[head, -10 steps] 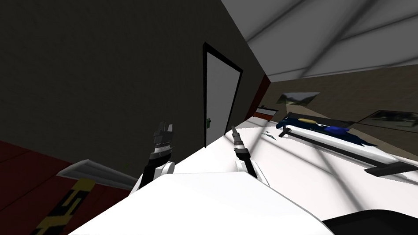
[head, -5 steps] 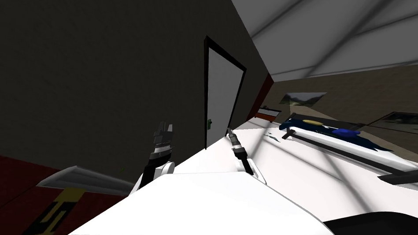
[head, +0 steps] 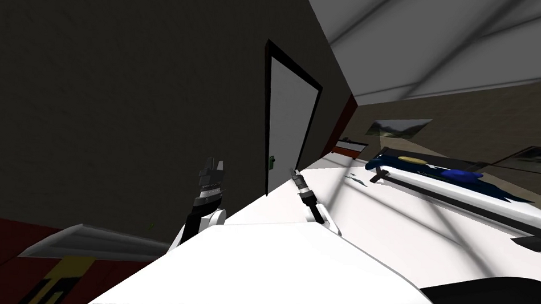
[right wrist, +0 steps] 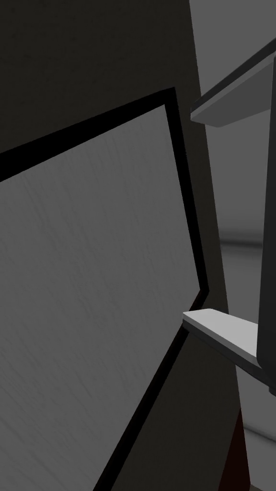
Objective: Pull the door open
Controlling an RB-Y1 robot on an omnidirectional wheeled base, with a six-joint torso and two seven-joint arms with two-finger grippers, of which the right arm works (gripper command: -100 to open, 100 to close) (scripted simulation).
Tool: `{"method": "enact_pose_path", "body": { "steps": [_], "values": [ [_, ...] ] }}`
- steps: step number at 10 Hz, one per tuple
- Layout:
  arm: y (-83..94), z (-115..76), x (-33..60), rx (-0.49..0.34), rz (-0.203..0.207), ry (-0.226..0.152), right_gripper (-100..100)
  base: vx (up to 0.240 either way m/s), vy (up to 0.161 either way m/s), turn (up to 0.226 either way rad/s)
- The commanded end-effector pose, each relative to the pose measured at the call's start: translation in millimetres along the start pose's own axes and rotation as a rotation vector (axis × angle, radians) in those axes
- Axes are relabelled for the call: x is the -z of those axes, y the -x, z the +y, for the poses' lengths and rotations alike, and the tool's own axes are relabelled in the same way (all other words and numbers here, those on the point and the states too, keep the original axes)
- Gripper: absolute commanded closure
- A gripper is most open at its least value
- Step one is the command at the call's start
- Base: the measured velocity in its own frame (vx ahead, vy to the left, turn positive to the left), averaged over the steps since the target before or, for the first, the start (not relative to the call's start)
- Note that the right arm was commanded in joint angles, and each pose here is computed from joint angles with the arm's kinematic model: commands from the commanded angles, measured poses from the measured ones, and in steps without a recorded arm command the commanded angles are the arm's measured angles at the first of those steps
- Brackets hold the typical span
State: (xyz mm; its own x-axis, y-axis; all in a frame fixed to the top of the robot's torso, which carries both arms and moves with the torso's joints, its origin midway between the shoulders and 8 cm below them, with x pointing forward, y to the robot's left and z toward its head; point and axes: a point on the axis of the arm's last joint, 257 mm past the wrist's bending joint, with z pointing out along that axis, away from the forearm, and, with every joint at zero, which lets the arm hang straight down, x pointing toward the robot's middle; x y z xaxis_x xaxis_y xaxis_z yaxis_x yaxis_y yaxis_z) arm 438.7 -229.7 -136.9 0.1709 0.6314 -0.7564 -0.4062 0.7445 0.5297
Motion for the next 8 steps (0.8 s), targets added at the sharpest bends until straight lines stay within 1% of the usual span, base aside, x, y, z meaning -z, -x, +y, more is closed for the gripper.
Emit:
{"method": "enact_pose_path", "body": {
  "steps": [1,4,8],
  "values": [
    [-15.3,-3.7,-0.3,0.052,0.039,0.005,-100,0.089,0.009,0.036],
    [-40.1,-13.6,1.1,0.142,0.109,0.014,-100,0.100,-0.007,0.025],
    [-70.8,-27.1,5.2,0.255,0.200,0.033,-100,0.095,0.000,0.026]
  ]
}}
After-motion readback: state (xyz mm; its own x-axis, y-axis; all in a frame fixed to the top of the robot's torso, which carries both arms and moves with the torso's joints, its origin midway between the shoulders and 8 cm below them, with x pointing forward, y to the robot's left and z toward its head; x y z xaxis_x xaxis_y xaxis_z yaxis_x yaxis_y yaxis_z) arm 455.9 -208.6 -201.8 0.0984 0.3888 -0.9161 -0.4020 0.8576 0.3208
